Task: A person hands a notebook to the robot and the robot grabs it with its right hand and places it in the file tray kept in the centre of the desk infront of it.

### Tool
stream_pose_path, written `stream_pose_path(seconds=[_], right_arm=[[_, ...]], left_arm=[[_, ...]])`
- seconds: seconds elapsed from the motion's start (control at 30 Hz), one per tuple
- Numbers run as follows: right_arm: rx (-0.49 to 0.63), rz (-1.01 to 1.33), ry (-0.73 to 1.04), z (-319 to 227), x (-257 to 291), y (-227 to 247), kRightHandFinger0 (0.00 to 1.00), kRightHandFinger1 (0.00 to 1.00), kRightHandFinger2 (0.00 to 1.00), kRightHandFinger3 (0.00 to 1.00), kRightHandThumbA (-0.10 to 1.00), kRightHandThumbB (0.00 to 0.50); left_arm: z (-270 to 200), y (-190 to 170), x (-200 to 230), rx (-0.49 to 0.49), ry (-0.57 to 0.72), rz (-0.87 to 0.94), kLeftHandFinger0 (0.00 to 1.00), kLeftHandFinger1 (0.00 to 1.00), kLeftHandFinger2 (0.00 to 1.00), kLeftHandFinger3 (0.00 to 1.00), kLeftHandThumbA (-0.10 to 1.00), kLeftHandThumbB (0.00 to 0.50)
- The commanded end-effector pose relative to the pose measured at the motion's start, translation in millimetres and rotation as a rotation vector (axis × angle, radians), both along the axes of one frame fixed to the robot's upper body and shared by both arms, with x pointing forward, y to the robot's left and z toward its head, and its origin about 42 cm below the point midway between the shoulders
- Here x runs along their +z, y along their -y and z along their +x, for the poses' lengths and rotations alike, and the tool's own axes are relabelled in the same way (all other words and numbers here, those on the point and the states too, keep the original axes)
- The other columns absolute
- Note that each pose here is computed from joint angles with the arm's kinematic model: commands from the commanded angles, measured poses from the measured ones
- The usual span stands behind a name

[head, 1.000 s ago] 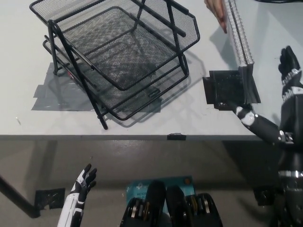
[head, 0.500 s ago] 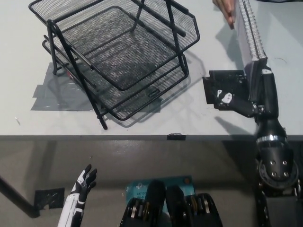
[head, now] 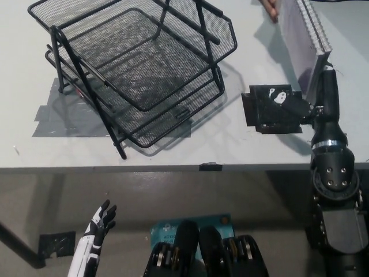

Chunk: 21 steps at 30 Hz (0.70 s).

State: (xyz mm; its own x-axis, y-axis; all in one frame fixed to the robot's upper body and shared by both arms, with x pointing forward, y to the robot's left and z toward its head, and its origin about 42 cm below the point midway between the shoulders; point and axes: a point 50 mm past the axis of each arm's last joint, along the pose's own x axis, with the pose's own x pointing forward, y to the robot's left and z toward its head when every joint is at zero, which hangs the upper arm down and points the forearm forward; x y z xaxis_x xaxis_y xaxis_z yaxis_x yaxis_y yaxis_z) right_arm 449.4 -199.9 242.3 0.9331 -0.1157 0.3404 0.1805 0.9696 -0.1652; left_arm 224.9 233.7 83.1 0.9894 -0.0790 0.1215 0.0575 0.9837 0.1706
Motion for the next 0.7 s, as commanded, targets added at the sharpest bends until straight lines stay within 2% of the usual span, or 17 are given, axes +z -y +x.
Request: stream_pose_path(seconds=[0.0, 0.23, 0.3, 0.63, 0.67], right_arm=[[0.001, -0.001, 0.078, 15, 35, -5, 1.00, 1.00, 1.00, 1.00, 1.00, 0.272], [0.002, 0.017, 0.094, 20, 44, -8, 1.00, 1.00, 1.00, 1.00, 1.00, 0.277], [0.006, 0.022, 0.094, 22, 47, -9, 1.00, 1.00, 1.00, 1.00, 1.00, 0.287], [-0.024, 0.041, 0.113, 28, 54, -8, 1.00, 1.00, 1.00, 1.00, 1.00, 0.279], [-0.036, 0.038, 0.125, 27, 54, -7, 1.00, 1.00, 1.00, 1.00, 1.00, 0.310]], left_arm=[[1, 0, 11, -0.029, 0.033, -0.006, 1.00, 1.00, 1.00, 1.00, 1.00, 0.150], [2, 0, 12, -0.024, 0.033, -0.008, 1.00, 1.00, 1.00, 1.00, 1.00, 0.141], [3, -1, 13, -0.027, 0.036, -0.007, 1.00, 1.00, 1.00, 1.00, 1.00, 0.125], [8, -4, 17, -0.030, 0.033, -0.010, 1.00, 1.00, 1.00, 1.00, 1.00, 0.148], [8, -4, 17, -0.029, 0.032, -0.008, 1.00, 1.00, 1.00, 1.00, 1.00, 0.154]])
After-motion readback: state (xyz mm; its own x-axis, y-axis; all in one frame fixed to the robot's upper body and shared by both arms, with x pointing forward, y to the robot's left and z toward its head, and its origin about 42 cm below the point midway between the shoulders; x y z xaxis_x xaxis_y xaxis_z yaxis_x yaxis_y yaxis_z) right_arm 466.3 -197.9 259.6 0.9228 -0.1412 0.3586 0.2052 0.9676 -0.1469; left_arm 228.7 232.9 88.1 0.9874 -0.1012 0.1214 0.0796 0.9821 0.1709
